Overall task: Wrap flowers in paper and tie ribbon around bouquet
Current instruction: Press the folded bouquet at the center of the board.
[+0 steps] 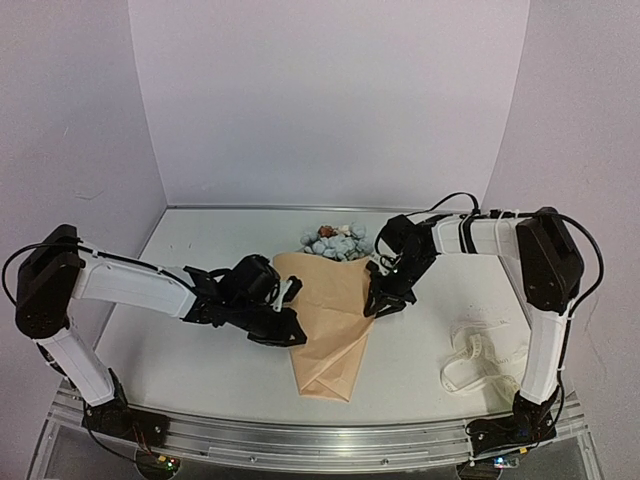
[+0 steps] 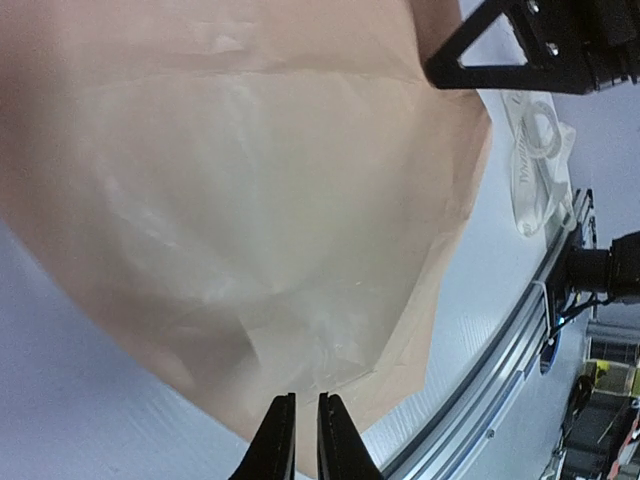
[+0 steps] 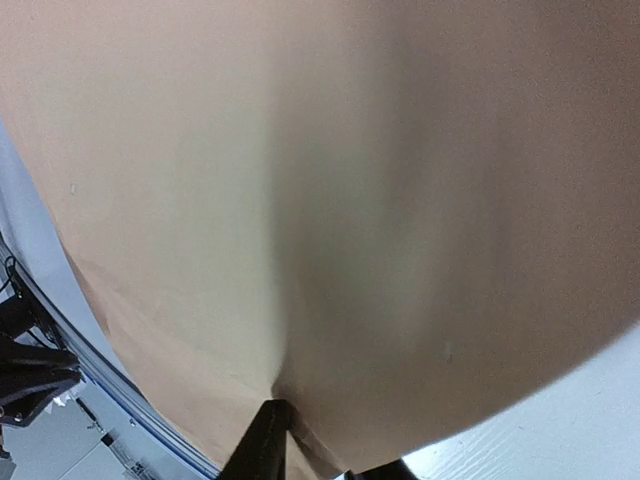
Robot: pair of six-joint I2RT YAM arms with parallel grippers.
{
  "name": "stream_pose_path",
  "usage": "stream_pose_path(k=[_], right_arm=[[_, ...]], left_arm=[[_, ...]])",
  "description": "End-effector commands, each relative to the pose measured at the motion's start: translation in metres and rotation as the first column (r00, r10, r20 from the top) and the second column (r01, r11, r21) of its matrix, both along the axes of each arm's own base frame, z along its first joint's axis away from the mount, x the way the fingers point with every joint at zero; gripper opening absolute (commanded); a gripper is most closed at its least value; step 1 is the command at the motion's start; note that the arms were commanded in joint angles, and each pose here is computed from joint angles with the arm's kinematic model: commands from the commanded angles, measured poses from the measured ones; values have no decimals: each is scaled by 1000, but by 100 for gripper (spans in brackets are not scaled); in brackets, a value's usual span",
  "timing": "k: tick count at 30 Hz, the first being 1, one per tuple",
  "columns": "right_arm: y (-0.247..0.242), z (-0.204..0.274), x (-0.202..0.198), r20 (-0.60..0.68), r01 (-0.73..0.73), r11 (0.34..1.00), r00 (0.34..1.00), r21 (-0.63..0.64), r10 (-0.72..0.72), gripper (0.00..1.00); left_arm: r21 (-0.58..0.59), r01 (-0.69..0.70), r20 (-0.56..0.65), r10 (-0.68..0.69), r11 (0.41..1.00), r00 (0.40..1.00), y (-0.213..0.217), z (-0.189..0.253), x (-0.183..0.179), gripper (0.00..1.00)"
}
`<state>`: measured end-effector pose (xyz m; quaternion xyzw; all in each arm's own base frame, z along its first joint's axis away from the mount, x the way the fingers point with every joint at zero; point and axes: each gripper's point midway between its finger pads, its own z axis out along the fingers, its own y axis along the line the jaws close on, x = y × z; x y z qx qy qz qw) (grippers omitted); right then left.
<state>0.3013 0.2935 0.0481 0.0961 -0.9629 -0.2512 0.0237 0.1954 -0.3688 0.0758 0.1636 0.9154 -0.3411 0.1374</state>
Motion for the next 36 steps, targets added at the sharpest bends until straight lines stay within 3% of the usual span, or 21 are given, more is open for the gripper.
stream_pose_path(k=[1,7,11,14,19,23,36], right_arm=[[-12,15,0,13,16,998,1000,-62,-15,31],[-35,52,-17,31,64,990,998,-122,-61,54],[-43,72,-37,61,93,988,994,-122,-86,59],[-38,81,-52,79,99,990,993,-105,-91,53],[2,80,-65,84,88,996,993,-34,-85,34],[36,73,-67,74,97,995,992,22,-99,27],[81,27,-69,5,188,979,982,74,-189,19]], left_arm=[[-52,149,11,-148,988,989,-31,3,-11,9],[-51,160,-7,-161,986,987,-33,-4,-14,8],[-56,163,-7,-164,985,987,-32,-4,-15,7],[-58,165,-11,-166,985,986,-30,-6,-18,8],[-67,167,-19,-168,984,986,-28,-7,-21,7],[-71,166,-24,-168,984,986,-28,-7,-22,7],[-58,158,-29,-160,986,987,-21,-9,-24,8]])
